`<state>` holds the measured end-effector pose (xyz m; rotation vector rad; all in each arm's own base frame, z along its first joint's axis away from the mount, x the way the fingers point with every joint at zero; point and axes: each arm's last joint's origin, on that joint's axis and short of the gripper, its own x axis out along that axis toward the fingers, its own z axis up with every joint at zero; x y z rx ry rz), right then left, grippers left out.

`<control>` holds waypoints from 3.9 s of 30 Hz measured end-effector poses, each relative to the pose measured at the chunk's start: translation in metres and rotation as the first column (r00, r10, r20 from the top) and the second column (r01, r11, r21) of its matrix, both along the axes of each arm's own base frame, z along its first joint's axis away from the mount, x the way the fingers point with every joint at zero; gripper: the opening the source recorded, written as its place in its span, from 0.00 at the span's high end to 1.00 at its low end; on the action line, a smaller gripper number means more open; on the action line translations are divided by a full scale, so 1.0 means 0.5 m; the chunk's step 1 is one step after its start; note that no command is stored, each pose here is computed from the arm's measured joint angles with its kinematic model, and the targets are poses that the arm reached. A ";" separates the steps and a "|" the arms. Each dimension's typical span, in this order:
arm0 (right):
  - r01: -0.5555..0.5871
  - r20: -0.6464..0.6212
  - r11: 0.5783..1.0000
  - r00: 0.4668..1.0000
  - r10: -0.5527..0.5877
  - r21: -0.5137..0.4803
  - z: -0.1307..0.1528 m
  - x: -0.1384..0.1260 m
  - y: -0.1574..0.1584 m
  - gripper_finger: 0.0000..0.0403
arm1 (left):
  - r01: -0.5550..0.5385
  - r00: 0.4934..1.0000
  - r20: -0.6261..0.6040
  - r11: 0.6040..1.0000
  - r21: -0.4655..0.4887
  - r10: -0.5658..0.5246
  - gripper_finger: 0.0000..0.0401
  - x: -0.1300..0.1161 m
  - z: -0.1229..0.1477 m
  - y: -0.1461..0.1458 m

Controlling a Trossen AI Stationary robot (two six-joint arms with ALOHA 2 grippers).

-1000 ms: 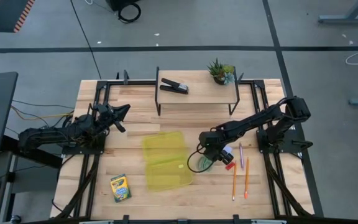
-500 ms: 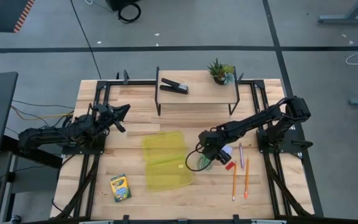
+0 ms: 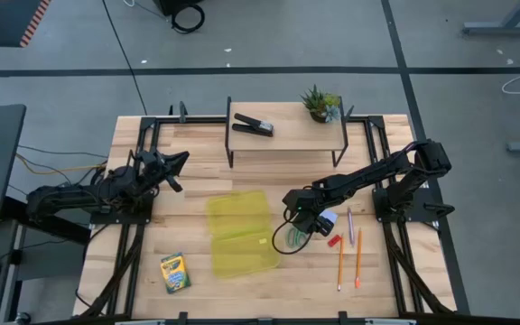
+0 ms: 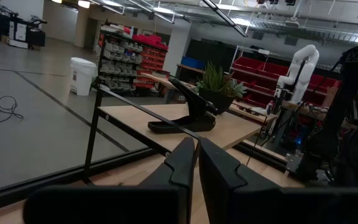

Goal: Pack school essentials
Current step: Put the green scissors into the yellow supply box

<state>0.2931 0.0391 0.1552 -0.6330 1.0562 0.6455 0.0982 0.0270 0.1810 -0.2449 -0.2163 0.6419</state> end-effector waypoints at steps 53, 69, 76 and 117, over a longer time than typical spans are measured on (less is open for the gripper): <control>-0.181 0.032 0.971 0.984 0.178 0.154 -0.061 0.013 -0.036 0.68 | 0.000 1.000 0.001 1.000 0.001 0.000 0.91 0.000 0.000 0.000; -0.114 0.048 0.979 0.993 0.108 0.167 -0.040 0.013 -0.037 0.68 | 0.000 1.000 0.001 1.000 0.001 0.000 0.93 0.000 0.000 0.000; -0.100 0.075 0.979 0.993 0.087 0.178 -0.010 0.005 -0.037 0.68 | 0.000 1.000 0.001 1.000 0.001 0.000 0.91 0.000 0.000 0.000; 0.355 0.299 0.836 0.816 -0.495 0.418 0.071 0.082 0.076 0.67 | 0.000 1.000 0.007 1.000 0.001 0.000 0.91 0.000 0.001 0.000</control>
